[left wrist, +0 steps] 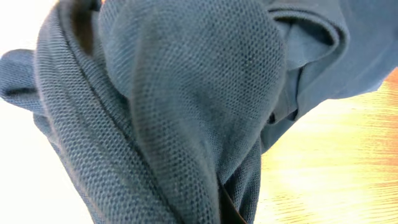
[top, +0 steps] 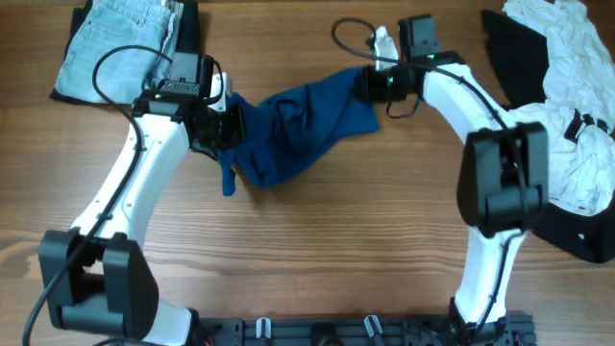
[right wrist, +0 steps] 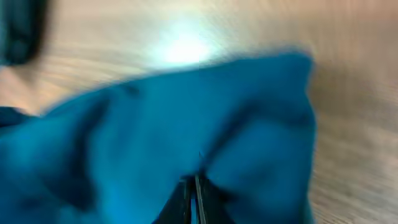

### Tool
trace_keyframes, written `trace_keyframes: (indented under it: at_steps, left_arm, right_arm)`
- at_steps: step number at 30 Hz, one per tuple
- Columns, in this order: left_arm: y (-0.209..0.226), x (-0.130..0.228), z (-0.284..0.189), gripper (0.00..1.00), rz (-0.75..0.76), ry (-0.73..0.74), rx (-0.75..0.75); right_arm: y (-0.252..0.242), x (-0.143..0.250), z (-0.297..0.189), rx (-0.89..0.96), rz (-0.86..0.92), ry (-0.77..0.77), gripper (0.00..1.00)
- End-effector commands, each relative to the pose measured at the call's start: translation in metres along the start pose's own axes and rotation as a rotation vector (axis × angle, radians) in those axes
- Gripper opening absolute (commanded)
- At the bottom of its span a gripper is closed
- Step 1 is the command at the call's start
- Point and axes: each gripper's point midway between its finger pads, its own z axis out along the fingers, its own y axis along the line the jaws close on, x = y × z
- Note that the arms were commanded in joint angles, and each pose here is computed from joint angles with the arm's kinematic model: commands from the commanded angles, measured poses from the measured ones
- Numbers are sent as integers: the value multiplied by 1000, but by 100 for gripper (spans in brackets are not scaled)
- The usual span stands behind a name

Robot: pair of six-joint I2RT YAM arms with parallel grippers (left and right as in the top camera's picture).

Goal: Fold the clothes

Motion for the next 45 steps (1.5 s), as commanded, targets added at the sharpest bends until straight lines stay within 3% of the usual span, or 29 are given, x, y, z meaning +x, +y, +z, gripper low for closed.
trace_keyframes:
  at_steps: [1,7,10,15,19,24,25,26,28,29,32,35,39,45]
  left_arm:
    - [-8,-7,-28,4,39,-83,12]
    - [-26,5,-27,4,74,-64,14]
    - [-26,10,-24,4,93,-82,-94]
    - [-19,5,-25,4,102,-111,-157]
    - [-4,-12,-30,4,82,-181,-217]
    - [-3,-22,-32,4,72,-219,-208]
    - [-3,-22,-32,4,72,-219,-208]
    - [-3,-22,-32,4,72,-219,-207]
    - [-6,-22,-32,4,73,-214,-191]
    - [-8,-21,-31,4,74,-210,-182]
    - [-8,-21,-31,4,74,-209,-179]
    - [-8,-21,-31,4,73,-209,-179]
    - [-8,-21,-31,4,73,-208,-179]
    - [-11,-19,-30,4,75,-201,-161]
  right_arm:
    - [-39,37,28,107,109,116,4]
    - [-59,98,28,209,247,313,4]
    - [-62,141,23,237,335,442,4]
    - [-51,164,6,231,377,542,4]
    - [-27,132,-9,159,308,433,4]
    - [22,65,-73,106,117,157,4]
    - [32,54,-86,100,74,105,9]
    - [38,42,-100,113,40,45,22]
    - [40,16,-115,160,-46,-74,66]
    - [38,10,-113,168,-55,-97,72]
    - [29,6,-99,169,-71,-94,74]
    - [6,12,-64,203,-59,-46,68]
    - [-20,22,-16,314,-54,-3,66]
    - [-40,39,6,492,-15,27,65]
